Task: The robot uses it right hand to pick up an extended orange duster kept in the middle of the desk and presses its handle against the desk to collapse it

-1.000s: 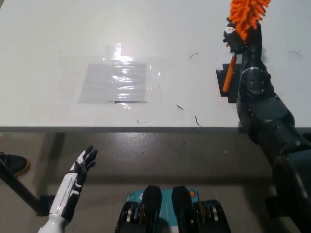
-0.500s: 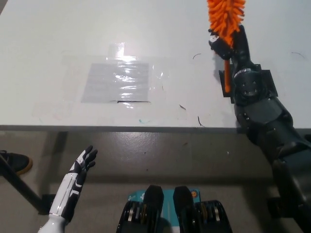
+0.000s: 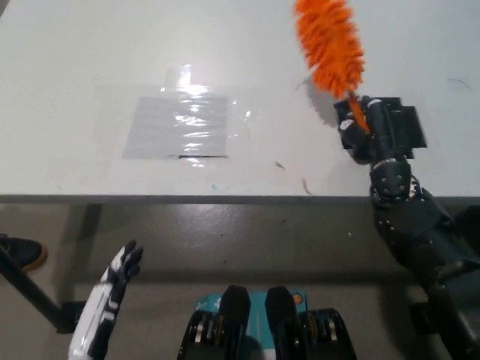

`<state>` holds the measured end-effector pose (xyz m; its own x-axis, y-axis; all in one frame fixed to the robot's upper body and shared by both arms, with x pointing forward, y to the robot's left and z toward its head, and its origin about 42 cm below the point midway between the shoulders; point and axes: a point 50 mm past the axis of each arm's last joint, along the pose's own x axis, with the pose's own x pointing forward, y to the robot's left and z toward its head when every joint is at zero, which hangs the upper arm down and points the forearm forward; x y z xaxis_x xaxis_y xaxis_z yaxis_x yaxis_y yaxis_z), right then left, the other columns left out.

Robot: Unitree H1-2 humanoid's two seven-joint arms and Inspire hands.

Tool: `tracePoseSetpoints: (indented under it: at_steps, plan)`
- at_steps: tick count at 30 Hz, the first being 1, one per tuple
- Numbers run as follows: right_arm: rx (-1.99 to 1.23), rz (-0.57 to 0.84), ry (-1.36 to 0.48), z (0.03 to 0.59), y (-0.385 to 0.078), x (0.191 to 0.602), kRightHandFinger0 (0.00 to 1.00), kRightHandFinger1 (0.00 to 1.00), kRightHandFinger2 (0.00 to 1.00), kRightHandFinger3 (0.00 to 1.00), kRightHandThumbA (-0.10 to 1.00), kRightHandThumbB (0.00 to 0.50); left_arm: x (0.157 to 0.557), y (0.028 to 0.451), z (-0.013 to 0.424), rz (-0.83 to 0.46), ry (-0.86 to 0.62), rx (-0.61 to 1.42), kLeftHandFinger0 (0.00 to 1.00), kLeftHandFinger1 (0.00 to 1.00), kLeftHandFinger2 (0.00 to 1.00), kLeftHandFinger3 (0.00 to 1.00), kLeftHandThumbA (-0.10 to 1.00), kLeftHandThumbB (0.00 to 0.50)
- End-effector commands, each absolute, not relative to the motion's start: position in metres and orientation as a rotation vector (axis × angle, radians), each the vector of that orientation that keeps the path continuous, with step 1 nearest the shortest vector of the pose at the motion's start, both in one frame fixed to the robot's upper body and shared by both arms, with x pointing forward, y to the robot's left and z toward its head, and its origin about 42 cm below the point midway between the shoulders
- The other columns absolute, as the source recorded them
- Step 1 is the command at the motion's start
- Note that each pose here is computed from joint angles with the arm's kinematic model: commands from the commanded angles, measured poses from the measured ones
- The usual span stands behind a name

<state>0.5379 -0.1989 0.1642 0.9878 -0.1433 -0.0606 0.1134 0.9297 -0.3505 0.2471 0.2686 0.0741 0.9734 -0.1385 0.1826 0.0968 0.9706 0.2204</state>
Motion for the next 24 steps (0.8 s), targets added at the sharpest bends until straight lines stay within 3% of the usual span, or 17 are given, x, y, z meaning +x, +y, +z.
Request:
tracePoseSetpoints:
  at_steps: [1, 4, 7, 10, 12, 14, 18, 19, 20, 21, 24]
  plan:
    - [-0.297, -0.203, 0.112, 0.134, -0.211, 0.52, 0.02, 0.38, 0.71, 0.58, -0.1, 0.134, 0.213, 0.27, 0.065, -0.113, -0.188, 0.198, 1.0, 1.0, 1.0, 1.0, 1.0, 0.089]
    - [-0.285, -0.191, 0.15, 0.126, -0.205, 0.515, 0.0, 0.37, 0.74, 0.62, -0.1, 0.136, 0.202, 0.271, 0.058, -0.098, -0.165, 0.188, 1.0, 1.0, 1.0, 1.0, 1.0, 0.087]
    - [-0.288, -0.203, 0.222, 0.116, -0.207, 0.511, 0.12, 0.54, 0.89, 0.67, -0.1, 0.132, 0.201, 0.272, 0.054, -0.087, -0.152, 0.168, 1.0, 1.0, 1.0, 1.0, 1.0, 0.119]
    - [-0.238, -0.207, 0.228, 0.109, -0.213, 0.507, 0.15, 0.61, 0.88, 0.64, -0.1, 0.13, 0.205, 0.272, 0.053, -0.088, -0.153, 0.164, 1.0, 1.0, 1.0, 1.0, 1.0, 0.121]
    - [-0.247, -0.217, 0.212, 0.114, -0.214, 0.509, 0.15, 0.6, 0.86, 0.64, -0.1, 0.115, 0.207, 0.272, 0.055, -0.091, -0.16, 0.184, 0.99, 1.0, 1.0, 1.0, 1.0, 0.109]
    - [-0.255, -0.221, 0.139, 0.135, -0.214, 0.521, 0.12, 0.52, 0.77, 0.63, -0.1, 0.118, 0.211, 0.274, 0.058, -0.095, -0.171, 0.186, 0.99, 1.0, 1.0, 1.0, 1.0, 0.103]
    - [-0.275, -0.225, 0.09, 0.149, -0.214, 0.528, 0.12, 0.47, 0.76, 0.65, -0.1, 0.118, 0.214, 0.274, 0.059, -0.098, -0.177, 0.197, 0.98, 1.0, 1.0, 1.0, 1.0, 0.094]
    - [-0.332, -0.237, -0.057, 0.198, -0.217, 0.549, 0.09, 0.42, 0.74, 0.66, -0.1, 0.115, 0.22, 0.274, 0.061, -0.104, -0.187, 0.201, 0.98, 1.0, 1.0, 1.0, 1.0, 0.106]
    - [-0.369, -0.242, -0.137, 0.229, -0.217, 0.56, 0.11, 0.46, 0.77, 0.74, -0.09, 0.095, 0.223, 0.274, 0.063, -0.106, -0.193, 0.204, 0.97, 1.0, 1.0, 1.0, 1.0, 0.109]
    - [-0.467, -0.198, -0.272, 0.271, -0.217, 0.571, 0.01, 0.36, 0.74, 0.75, -0.1, 0.1, 0.224, 0.273, 0.064, -0.106, -0.199, 0.208, 0.97, 1.0, 1.0, 1.0, 1.0, 0.101]
    - [-0.48, -0.193, -0.285, 0.274, -0.217, 0.571, 0.0, 0.31, 0.74, 0.76, -0.1, 0.101, 0.224, 0.273, 0.064, -0.106, -0.199, 0.208, 0.96, 1.0, 1.0, 1.0, 1.0, 0.101]
